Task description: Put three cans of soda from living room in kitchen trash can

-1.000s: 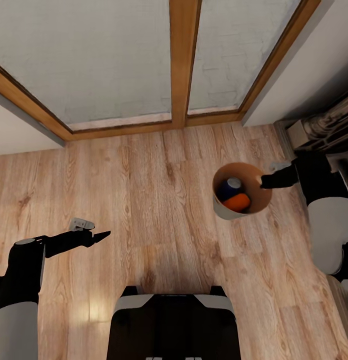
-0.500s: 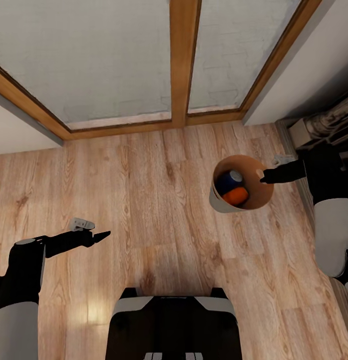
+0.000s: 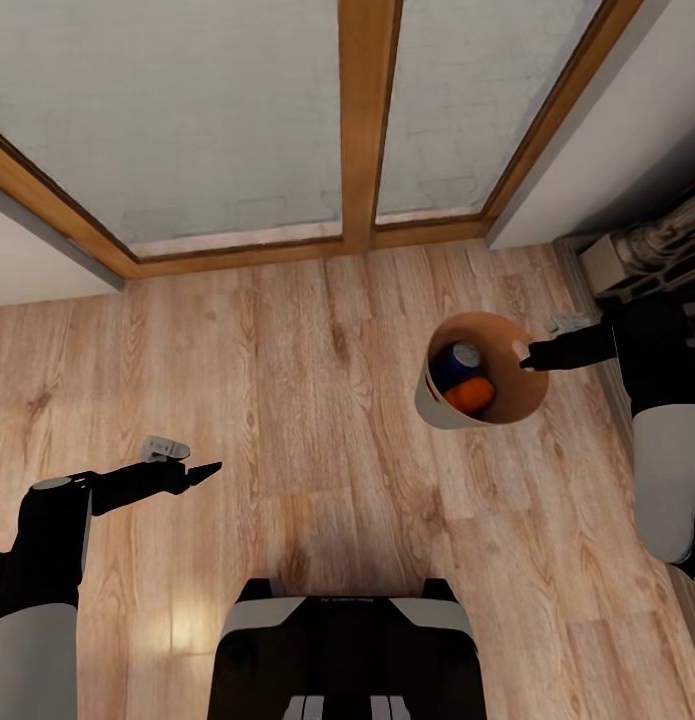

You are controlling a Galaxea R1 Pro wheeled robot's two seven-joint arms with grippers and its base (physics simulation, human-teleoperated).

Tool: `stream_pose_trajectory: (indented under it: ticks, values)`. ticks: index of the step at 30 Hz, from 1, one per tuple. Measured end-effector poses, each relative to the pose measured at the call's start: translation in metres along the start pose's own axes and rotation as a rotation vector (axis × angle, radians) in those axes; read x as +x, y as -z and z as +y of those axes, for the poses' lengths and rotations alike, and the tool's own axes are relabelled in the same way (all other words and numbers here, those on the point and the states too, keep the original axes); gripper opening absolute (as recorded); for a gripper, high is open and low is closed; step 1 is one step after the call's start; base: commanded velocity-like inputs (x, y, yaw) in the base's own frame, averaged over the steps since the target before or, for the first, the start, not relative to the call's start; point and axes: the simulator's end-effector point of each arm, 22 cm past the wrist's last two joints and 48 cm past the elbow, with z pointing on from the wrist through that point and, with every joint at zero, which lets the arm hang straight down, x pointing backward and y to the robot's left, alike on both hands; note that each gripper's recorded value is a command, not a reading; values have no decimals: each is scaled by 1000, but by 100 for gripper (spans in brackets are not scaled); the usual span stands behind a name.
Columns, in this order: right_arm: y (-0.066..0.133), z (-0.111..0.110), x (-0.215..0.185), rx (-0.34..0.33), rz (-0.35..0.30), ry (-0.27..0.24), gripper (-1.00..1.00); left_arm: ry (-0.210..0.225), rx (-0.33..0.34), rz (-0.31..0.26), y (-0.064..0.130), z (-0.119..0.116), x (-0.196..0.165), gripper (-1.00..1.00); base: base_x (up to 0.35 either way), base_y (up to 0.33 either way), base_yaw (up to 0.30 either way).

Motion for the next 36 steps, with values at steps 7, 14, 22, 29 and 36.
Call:
stream_pose_trajectory:
  ticks: [7,14,22,29,36]
  values:
    - [-9,-9,5,13,8,0,-100,3,6,-3,-11,1,2,100,0,0,0]
    - [-19,-11,6,11,9,-5,-100,3,7,-3,-20,5,5,100,0,0,0]
    - [-32,-14,7,11,12,-3,-100,3,7,-2,-30,11,9,100,0,0,0]
    - [-43,-16,7,12,13,-2,-100,3,6,-2,-39,16,12,100,0,0,0]
    - [-54,-19,8,13,13,-2,-100,2,6,-2,-49,21,15,100,0,0,0]
